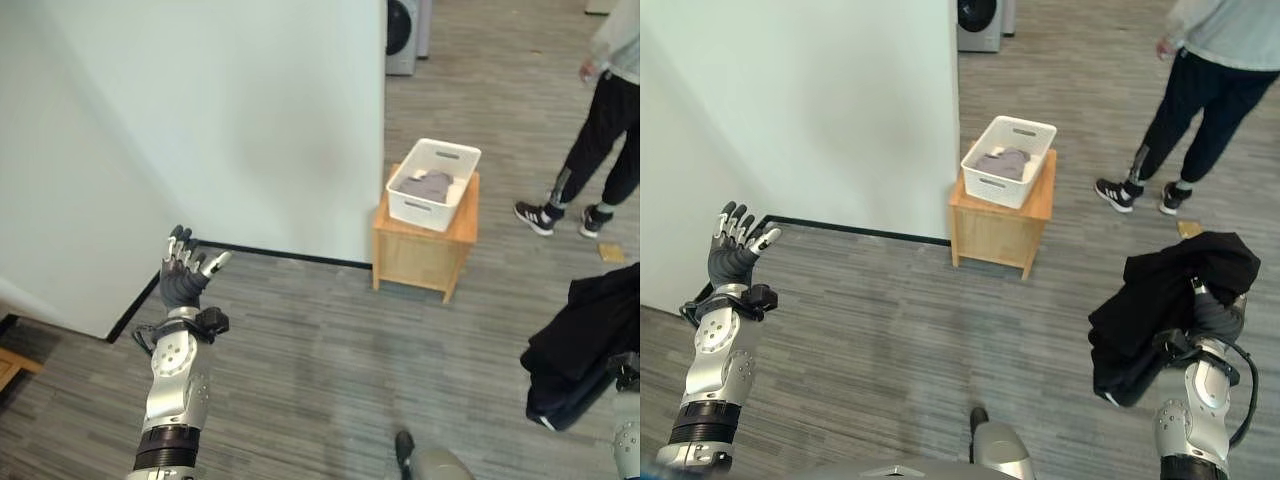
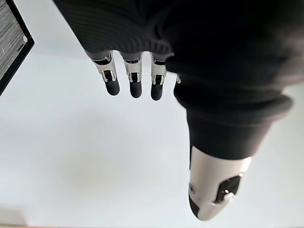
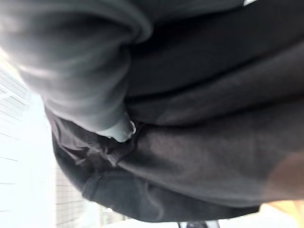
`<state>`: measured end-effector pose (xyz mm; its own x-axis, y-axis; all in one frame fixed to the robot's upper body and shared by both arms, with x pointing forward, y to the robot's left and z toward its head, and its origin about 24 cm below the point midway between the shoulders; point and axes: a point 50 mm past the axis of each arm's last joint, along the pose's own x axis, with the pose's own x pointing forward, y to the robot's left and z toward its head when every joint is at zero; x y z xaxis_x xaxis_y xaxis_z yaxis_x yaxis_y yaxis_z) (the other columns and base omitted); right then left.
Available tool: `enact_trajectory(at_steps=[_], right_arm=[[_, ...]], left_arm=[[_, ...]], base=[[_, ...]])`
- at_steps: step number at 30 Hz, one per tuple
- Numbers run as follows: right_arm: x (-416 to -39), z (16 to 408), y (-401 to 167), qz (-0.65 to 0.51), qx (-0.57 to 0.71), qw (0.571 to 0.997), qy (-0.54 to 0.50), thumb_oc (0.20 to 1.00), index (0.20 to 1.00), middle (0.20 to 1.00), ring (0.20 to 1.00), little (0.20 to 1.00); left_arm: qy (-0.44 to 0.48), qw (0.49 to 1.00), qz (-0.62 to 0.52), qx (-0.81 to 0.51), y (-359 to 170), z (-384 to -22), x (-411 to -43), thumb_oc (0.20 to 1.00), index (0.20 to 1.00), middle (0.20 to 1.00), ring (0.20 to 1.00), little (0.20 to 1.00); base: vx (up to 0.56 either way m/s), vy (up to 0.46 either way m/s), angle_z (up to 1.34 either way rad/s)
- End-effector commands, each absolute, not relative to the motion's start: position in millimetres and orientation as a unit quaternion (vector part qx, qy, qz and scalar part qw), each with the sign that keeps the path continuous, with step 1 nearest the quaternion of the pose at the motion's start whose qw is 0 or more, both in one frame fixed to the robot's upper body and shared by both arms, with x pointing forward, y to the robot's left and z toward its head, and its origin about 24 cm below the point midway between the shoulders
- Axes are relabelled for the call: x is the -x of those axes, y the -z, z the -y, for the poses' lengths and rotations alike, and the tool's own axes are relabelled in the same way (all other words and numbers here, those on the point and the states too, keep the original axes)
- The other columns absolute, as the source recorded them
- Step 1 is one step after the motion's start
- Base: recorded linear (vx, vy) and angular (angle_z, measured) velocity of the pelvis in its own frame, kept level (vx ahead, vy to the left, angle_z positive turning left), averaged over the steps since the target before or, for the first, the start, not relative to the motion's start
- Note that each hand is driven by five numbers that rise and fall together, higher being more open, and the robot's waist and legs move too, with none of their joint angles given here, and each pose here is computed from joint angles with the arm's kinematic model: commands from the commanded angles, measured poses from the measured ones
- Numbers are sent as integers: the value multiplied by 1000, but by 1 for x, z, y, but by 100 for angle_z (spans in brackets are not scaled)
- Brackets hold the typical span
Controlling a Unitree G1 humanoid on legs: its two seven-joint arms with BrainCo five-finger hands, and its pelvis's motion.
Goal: Pick up bed clothes into laundry basket.
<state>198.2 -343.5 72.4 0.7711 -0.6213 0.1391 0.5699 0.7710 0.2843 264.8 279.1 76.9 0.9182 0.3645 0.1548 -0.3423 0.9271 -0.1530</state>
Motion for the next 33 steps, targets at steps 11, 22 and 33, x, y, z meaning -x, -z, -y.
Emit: enact_trajectory(at_steps=[11,22,33], right_arm=[[-199,346,-114,224,-95,924,294,200,200,200,200,200],[-197,362,-132,228,-58,924,303,200,200,200,200,200],[-222,340,-141,229,-31,943,241,200,200,200,200,200]], left_arm=[[-167,972,160,44,-103,-286,-263,1000,1000,1000,1000,1000],[-168,972,139,87,-90,-278,-261,1000,1000,1000,1000,1000],[-175,970,160,62,-101,-282,-255,1000,1000,1000,1000,1000]], base=[[260,-315,-13],[262,-287,25],[437,0,7]])
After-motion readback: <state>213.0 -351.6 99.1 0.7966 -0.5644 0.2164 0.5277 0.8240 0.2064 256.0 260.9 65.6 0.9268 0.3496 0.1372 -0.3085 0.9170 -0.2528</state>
